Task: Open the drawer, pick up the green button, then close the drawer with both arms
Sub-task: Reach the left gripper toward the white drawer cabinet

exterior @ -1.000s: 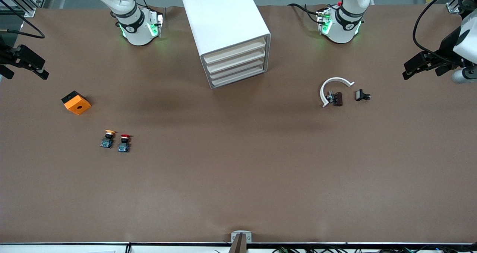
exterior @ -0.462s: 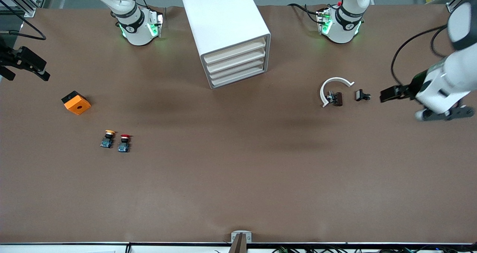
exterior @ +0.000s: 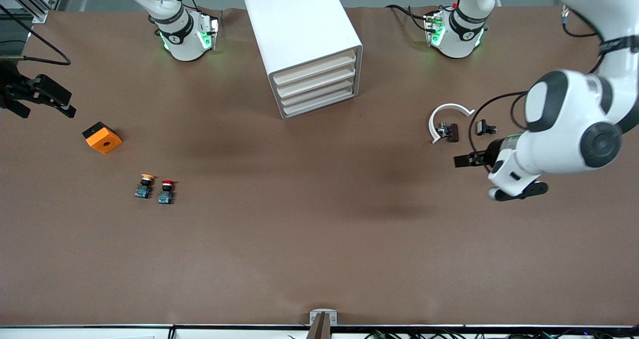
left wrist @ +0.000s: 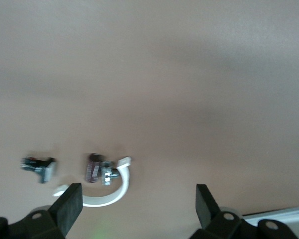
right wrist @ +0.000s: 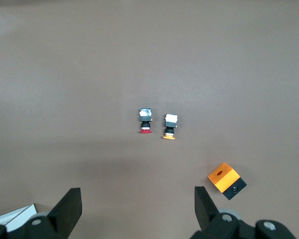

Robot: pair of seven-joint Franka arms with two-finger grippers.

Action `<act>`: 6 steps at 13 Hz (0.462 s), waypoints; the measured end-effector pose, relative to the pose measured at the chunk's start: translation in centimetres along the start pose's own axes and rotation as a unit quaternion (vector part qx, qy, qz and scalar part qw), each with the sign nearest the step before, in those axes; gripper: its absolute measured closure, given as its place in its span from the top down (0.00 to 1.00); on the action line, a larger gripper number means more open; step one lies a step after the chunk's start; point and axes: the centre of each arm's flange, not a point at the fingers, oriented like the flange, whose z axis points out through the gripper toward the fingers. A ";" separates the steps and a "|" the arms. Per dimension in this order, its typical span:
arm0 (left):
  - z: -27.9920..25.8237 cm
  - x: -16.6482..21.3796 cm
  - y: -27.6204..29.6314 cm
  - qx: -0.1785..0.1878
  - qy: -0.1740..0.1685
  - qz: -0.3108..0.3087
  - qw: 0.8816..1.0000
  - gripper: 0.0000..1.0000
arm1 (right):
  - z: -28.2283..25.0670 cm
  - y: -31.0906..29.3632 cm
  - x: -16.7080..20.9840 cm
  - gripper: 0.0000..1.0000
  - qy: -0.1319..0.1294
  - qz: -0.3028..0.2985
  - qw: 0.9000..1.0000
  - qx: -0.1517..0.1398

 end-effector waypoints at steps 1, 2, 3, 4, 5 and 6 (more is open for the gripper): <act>2.1 0.5 1.5 0.002 -0.007 -0.018 1.000 1.00 | 0.0 -0.4 0.0 1.00 0.000 -0.004 1.000 0.001; 4.3 0.7 3.2 0.007 -0.011 -0.043 0.999 1.00 | 0.2 -1.2 0.1 1.00 -0.002 -0.011 1.000 0.001; 6.4 0.8 5.1 0.013 -0.014 -0.071 0.997 1.00 | 0.5 -2.2 0.2 1.00 -0.005 -0.020 1.000 0.002; 8.6 0.4 7.2 0.022 -0.019 -0.105 0.994 1.00 | 1.1 -3.3 0.4 1.00 -0.010 -0.029 1.000 0.003; 10.8 -0.1 9.3 0.032 -0.024 -0.141 0.989 1.00 | 1.6 -4.1 0.6 1.00 -0.014 -0.036 0.999 0.004; 12.8 -0.5 11.3 0.039 -0.028 -0.178 0.983 1.00 | 2.1 -4.6 0.8 1.00 -0.018 -0.041 0.999 0.004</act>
